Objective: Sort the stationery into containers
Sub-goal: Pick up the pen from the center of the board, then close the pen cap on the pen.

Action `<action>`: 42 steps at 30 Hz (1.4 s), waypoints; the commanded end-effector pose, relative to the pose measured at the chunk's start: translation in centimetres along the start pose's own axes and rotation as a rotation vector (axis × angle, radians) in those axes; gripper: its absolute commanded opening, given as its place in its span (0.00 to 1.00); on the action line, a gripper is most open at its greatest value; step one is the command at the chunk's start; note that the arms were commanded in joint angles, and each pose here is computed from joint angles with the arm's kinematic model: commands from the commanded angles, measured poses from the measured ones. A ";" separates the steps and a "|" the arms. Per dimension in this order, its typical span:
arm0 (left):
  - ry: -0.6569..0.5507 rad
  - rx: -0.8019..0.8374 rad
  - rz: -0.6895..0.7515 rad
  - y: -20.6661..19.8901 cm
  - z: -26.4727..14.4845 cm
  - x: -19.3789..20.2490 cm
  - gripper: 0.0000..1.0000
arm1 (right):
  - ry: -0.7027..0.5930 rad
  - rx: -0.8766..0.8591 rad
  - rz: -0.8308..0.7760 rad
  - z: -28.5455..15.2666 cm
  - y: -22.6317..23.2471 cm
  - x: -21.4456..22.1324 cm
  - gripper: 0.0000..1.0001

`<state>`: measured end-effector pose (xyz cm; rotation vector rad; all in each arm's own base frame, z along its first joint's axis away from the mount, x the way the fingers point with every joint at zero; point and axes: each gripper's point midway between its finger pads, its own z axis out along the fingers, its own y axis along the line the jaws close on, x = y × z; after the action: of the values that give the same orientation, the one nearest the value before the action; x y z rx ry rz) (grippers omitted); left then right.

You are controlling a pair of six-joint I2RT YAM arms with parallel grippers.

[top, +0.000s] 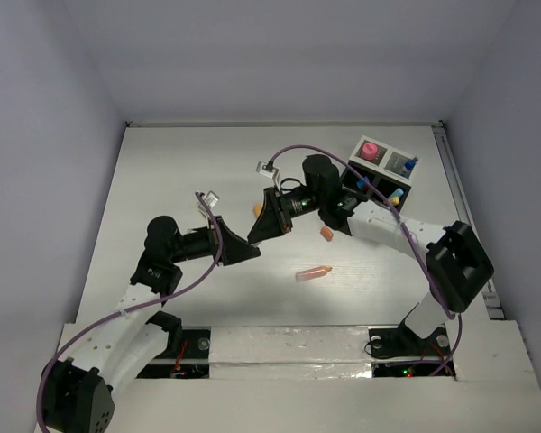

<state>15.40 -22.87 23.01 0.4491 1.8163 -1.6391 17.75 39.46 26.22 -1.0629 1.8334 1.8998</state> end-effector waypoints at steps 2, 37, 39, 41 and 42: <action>-0.036 0.000 0.098 -0.9 0.1 -1.6 0.02 | -0.025 -0.019 -0.086 0.3 1.5 -1.8 0.01; -0.357 -0.273 0.209 0.2 -2.1 -7.7 0.00 | -0.076 1.414 0.157 -21.5 -17.1 6.1 0.37; -0.356 -0.271 0.200 0.3 -2.1 -7.5 0.00 | -0.046 1.459 0.184 -22.1 -17.5 6.9 0.43; -0.364 -0.259 0.206 0.0 -2.1 -7.5 0.00 | -0.021 1.470 0.220 -22.3 -17.7 8.1 0.45; -0.363 -0.259 0.205 0.1 -2.1 -7.5 0.00 | -0.014 1.472 0.229 -22.3 -17.8 8.6 0.46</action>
<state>20.81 -19.50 26.37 0.1648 1.6902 -1.2232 29.96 19.87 8.40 -0.2875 2.5326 0.3024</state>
